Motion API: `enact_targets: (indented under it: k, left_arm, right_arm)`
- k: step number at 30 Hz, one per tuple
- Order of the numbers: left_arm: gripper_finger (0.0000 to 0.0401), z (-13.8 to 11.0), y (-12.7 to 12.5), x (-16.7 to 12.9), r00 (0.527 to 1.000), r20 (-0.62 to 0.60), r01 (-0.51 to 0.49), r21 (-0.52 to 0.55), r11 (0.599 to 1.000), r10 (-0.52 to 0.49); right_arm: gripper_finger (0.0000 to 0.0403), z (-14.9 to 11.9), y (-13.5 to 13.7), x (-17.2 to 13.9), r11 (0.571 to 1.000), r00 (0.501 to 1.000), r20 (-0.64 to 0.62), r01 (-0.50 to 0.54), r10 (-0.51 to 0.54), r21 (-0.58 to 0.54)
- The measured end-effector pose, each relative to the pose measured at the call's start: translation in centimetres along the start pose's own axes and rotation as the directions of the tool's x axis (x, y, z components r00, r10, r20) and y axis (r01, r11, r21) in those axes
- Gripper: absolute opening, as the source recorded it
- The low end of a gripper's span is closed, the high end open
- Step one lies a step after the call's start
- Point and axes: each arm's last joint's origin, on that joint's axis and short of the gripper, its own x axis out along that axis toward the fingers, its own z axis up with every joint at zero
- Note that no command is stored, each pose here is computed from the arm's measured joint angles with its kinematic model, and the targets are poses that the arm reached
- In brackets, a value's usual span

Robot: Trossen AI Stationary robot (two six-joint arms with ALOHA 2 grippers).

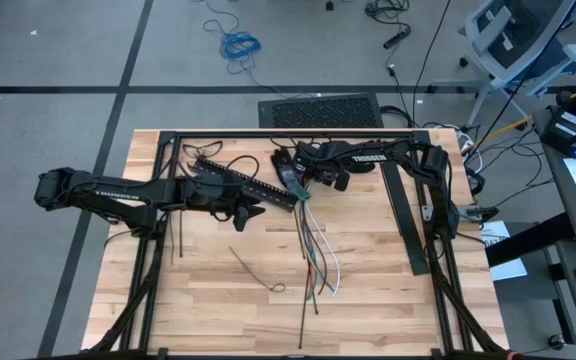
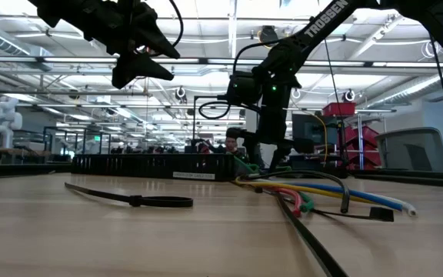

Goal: Ziptie cables
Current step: Wrap the cable wires with the black zip tie

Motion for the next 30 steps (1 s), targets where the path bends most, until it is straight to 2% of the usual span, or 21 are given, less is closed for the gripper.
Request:
enact_targets:
  k: [8, 11, 15, 19, 21, 24, 27, 30]
  left_arm:
    - [0.0196, 0.0, 0.0, 0.0, 1.000, 0.000, 0.000, -0.014, 1.000, 0.000]
    - [0.0196, 0.0, 0.0, 0.0, 1.000, 0.000, 0.000, -0.014, 1.000, 0.000]
    - [0.0196, 0.0, 0.0, 0.0, 1.000, 0.002, -0.002, -0.014, 1.000, 0.002]
    - [0.0196, 0.0, 0.0, 0.0, 1.000, 0.005, -0.006, -0.013, 1.000, 0.006]
    - [0.0196, 0.0, 0.0, 0.0, 1.000, 0.005, -0.007, -0.013, 1.000, 0.007]
    - [0.0196, 0.0, 0.0, 0.0, 1.000, 0.006, -0.007, -0.013, 1.000, 0.007]
    - [0.0196, 0.0, 0.0, 0.0, 1.000, 0.006, -0.008, -0.013, 1.000, 0.008]
    - [0.0196, 0.0, 0.0, 0.0, 1.000, 0.006, -0.009, -0.013, 1.000, 0.009]
  right_arm:
    - [0.0018, -0.4, 0.0, -0.3, 0.994, 1.000, 0.014, 0.002, -0.001, -0.108]
    - [0.0015, -1.0, -0.1, -0.8, 0.983, 1.000, 0.025, 0.003, 0.001, -0.181]
    - [0.0011, -1.4, -1.4, -2.0, 0.946, 0.994, 0.034, 0.110, -0.105, -0.304]
    - [0.0009, -0.9, -2.1, -4.0, 0.907, 0.991, 0.044, 0.137, -0.130, -0.399]
    - [0.0006, -0.6, -1.8, -4.7, 0.903, 0.995, 0.051, 0.101, -0.087, -0.418]
    - [0.0002, 0.0, -1.0, -6.0, 0.911, 0.998, 0.052, -0.008, 0.032, -0.412]
    - [0.0004, 0.3, -0.4, -7.9, 0.894, 0.987, 0.051, -0.115, 0.152, -0.433]
    - [0.0003, 0.4, -0.6, -10.2, 0.871, 0.976, 0.045, -0.169, 0.214, -0.462]
